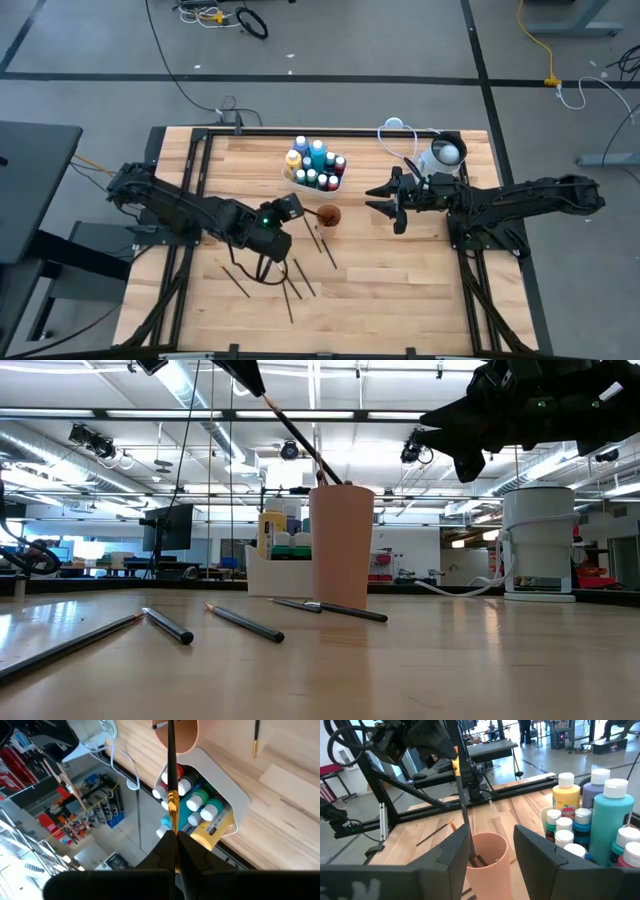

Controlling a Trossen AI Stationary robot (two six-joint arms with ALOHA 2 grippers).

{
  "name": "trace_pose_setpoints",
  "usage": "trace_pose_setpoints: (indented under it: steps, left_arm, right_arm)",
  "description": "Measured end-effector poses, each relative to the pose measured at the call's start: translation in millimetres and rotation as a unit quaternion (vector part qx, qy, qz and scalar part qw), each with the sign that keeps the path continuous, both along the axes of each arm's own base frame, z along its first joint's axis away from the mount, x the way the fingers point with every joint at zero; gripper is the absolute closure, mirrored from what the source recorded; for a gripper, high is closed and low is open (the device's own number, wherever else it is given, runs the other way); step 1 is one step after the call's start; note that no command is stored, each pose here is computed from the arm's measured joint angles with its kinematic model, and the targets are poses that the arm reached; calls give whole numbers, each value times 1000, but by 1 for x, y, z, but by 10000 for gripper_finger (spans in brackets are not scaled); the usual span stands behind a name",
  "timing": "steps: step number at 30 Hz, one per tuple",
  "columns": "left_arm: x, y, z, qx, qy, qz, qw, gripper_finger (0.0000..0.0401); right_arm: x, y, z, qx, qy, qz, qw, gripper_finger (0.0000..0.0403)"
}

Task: Pick & Place Paint Supplies
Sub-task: Put the black paint brush into the orange cup

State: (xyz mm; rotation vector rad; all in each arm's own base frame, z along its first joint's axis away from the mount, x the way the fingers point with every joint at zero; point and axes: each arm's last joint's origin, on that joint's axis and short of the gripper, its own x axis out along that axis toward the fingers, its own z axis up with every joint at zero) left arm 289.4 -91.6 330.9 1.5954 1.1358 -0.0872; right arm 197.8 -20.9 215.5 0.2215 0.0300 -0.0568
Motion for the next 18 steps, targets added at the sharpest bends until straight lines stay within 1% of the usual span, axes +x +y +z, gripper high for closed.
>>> trace_pose_setpoints:
  steps: [3,6,9,11,13,17,18]
  left_arm:
    - [2,3,0,-13,0,0,1000,394]
    - [6,9,-3,-52,6,6,999,394]
    - [10,16,-8,-77,12,18,997,394]
    - [18,22,-11,-99,6,24,995,392]
    - [23,30,-16,-114,19,29,993,389]
    - [39,41,-22,-134,6,29,991,385]
    - [43,43,-23,-141,-8,29,990,385]
  right_arm:
    - [0,0,0,0,0,0,1000,245]
    - [0,0,0,0,0,0,1000,245]
    - [0,0,0,0,-1,0,1000,245]
    - [0,0,0,0,-1,0,1000,245]
    - [0,0,1,0,-3,0,1000,245]
    - [0,0,1,0,-4,0,1000,245]
    - [0,0,0,0,-2,0,1000,245]
